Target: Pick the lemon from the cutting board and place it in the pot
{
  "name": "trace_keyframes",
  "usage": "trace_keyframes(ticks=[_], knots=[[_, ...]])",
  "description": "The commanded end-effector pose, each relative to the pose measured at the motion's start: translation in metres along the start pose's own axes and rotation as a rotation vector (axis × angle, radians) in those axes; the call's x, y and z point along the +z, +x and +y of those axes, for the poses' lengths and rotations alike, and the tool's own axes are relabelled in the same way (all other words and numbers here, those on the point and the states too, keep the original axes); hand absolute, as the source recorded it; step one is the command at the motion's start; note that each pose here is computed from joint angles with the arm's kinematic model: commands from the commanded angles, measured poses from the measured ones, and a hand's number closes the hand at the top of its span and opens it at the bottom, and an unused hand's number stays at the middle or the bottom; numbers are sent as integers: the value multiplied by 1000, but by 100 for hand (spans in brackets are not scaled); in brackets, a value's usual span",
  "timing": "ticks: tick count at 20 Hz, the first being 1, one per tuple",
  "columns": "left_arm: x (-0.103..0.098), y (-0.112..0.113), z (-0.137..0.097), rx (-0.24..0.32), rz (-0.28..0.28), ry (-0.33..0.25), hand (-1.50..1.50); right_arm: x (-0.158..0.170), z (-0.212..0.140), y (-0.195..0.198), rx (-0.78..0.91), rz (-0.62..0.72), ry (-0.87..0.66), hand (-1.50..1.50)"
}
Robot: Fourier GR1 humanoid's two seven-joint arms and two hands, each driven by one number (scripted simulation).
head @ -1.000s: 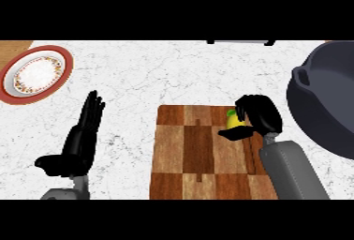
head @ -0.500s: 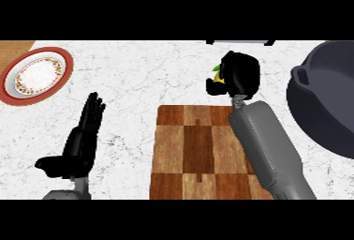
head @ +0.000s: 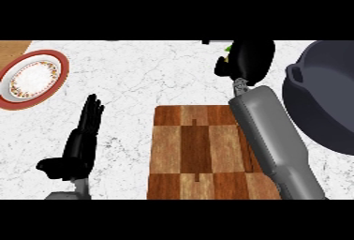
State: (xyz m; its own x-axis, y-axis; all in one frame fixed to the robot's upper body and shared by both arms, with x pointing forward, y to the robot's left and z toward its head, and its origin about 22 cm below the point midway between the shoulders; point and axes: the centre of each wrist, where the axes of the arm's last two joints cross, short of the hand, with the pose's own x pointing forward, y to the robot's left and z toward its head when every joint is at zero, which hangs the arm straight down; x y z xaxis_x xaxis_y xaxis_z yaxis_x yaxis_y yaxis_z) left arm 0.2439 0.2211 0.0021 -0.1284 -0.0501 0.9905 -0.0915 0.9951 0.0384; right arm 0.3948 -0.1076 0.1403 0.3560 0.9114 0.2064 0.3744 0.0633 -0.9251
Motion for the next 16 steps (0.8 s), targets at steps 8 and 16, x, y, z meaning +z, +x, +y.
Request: trace_keyframes(ticks=[8,16], knots=[[-7,5,14,4,-14,18,0,-45,-19,-83,46,172,-71,150],[9,-1,8,11,17,-1,0,-72,-22,-168,83,255,-71,150]])
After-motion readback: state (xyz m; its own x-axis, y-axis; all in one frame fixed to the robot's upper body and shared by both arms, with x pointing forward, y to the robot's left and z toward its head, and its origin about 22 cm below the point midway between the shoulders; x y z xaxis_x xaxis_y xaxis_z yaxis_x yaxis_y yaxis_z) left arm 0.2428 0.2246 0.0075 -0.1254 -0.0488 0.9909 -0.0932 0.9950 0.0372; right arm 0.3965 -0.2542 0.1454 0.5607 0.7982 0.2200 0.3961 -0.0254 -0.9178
